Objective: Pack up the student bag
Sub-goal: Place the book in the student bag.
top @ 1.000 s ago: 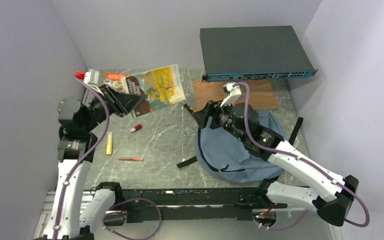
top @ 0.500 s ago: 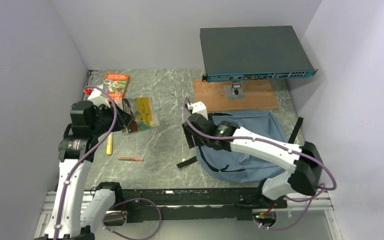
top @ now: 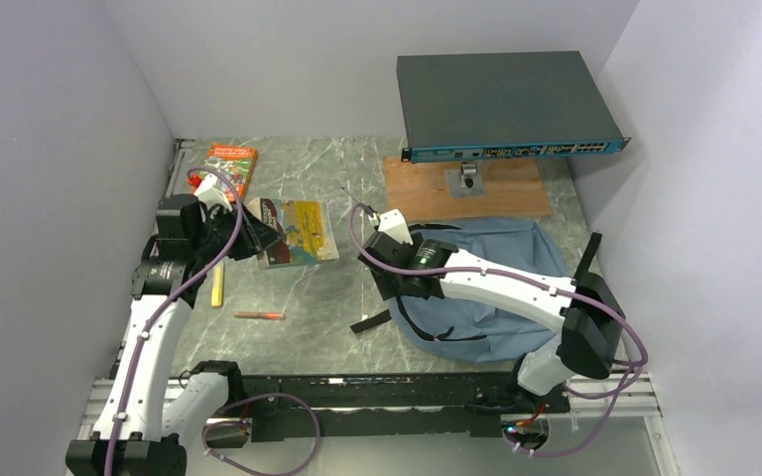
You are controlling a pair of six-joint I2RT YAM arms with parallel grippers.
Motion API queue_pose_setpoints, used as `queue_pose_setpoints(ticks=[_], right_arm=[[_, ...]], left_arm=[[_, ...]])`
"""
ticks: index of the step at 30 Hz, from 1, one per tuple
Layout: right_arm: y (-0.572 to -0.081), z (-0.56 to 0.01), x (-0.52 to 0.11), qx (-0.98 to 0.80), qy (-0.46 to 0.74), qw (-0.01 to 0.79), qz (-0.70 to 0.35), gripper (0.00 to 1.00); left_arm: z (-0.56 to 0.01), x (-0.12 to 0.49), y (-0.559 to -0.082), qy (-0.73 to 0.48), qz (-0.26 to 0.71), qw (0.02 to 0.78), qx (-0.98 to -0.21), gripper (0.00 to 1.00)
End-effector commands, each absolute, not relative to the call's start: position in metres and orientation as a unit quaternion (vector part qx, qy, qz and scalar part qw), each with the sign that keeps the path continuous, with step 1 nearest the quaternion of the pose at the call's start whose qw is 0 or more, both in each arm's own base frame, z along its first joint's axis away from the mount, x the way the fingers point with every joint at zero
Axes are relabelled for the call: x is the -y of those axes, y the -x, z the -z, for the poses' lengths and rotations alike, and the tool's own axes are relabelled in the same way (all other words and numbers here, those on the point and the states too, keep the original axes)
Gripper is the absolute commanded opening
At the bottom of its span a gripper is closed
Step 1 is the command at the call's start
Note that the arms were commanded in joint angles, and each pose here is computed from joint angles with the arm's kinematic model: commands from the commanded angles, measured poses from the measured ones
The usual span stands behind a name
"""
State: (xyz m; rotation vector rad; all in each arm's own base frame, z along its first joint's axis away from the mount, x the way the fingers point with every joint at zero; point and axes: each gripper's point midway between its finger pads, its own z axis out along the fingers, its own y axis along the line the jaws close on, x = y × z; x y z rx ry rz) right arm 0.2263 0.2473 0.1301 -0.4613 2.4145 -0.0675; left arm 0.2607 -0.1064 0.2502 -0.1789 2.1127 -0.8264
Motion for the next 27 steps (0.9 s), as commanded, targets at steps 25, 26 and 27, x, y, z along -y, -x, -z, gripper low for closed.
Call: queue_pose_setpoints(ticks=[25,26,27], right_arm=[[-0.249,-0.177,-0.204,-0.908,0.108,0.403,-0.042,0.00],[-0.249,-0.186,-0.207,-0.900,0.107,0.418,-0.061,0.00],[-0.249,-0.195,-0.209,-0.892,0.103,0.434,-0.080,0.00]], left_arm=[[-0.295,0.182,-0.250,0.008,0.537,0.361,-0.762,0.00],[-0.297,0.189,-0.247,0.002,0.548,0.353,-0.758,0.00],[-0.298,0.196,-0.245,-0.003,0.554,0.347,-0.757,0.00]])
